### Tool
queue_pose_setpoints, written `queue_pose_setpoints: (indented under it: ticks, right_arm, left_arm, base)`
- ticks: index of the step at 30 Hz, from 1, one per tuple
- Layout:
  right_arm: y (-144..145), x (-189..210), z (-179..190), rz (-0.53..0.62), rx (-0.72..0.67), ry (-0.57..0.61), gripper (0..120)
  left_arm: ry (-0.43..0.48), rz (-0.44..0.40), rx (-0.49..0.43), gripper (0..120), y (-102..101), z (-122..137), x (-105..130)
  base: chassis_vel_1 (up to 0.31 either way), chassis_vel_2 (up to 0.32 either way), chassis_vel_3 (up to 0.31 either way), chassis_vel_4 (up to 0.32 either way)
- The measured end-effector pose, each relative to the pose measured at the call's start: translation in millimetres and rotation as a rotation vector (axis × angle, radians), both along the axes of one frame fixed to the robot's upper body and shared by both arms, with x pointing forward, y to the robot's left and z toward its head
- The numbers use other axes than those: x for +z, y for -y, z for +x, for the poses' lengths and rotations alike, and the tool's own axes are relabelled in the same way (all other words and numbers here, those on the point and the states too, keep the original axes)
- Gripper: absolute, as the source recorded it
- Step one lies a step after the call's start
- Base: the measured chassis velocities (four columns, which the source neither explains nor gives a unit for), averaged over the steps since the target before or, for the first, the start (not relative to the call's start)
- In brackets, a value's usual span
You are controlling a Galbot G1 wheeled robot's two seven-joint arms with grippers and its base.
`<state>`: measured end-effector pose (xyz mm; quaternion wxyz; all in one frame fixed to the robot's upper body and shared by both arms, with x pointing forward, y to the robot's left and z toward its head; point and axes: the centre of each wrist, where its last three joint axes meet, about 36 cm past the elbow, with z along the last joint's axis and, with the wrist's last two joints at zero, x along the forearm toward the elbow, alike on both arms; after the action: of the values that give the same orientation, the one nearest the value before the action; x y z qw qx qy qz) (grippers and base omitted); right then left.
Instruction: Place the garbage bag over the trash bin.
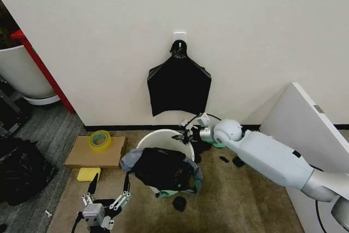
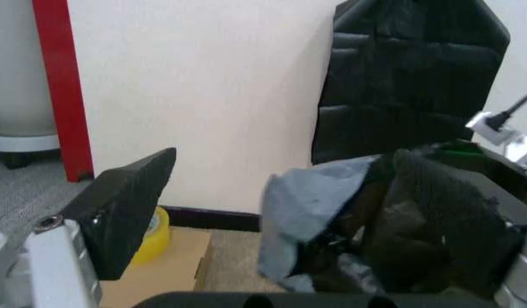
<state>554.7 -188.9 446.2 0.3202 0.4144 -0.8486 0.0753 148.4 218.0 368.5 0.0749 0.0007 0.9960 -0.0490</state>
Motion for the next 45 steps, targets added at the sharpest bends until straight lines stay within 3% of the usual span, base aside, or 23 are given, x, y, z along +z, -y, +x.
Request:
queue_pose_setpoints:
  ticks: [4, 6, 16, 26, 36, 45]
  right_arm:
    - [5, 1, -12, -0.007, -0.102, -0.004, 0]
    - [8, 12, -40, 0.028, -0.257, 0.009, 0]
    - [7, 27, -98, 0.036, -0.583, -0.028, 0]
    - [-3, 16, -147, 0.138, -0.764, -0.081, 0]
    - [-31, -5, -176, 0.267, -0.947, -0.036, 0]
    - [-47, -26, -190, 0.206, -0.941, -0.021, 0]
  left_arm:
    - [0.005, -0.003, 0.0, 100, 0, 2, 1]
    - [0.003, -0.006, -0.009, 100, -1, 5, 2]
    - [0.007, -0.011, -0.042, 100, 3, 9, 9]
    - [-0.008, -0.015, -0.057, 100, 5, 8, 10]
    - [-0.032, -0.008, -0.056, 100, 4, 9, 13]
    - [-0.029, -0.01, -0.054, 100, 5, 12, 15]
  base:
    - [0.0, 0.0, 0.0, 0.0]
    - [0.0, 0.0, 0.0, 0.0]
    - [0.0, 0.0, 0.0, 0.0]
    - [0.0, 0.0, 0.0, 0.0]
    - [0.0, 0.0, 0.0, 0.0]
    - [0.0, 0.0, 0.0, 0.0]
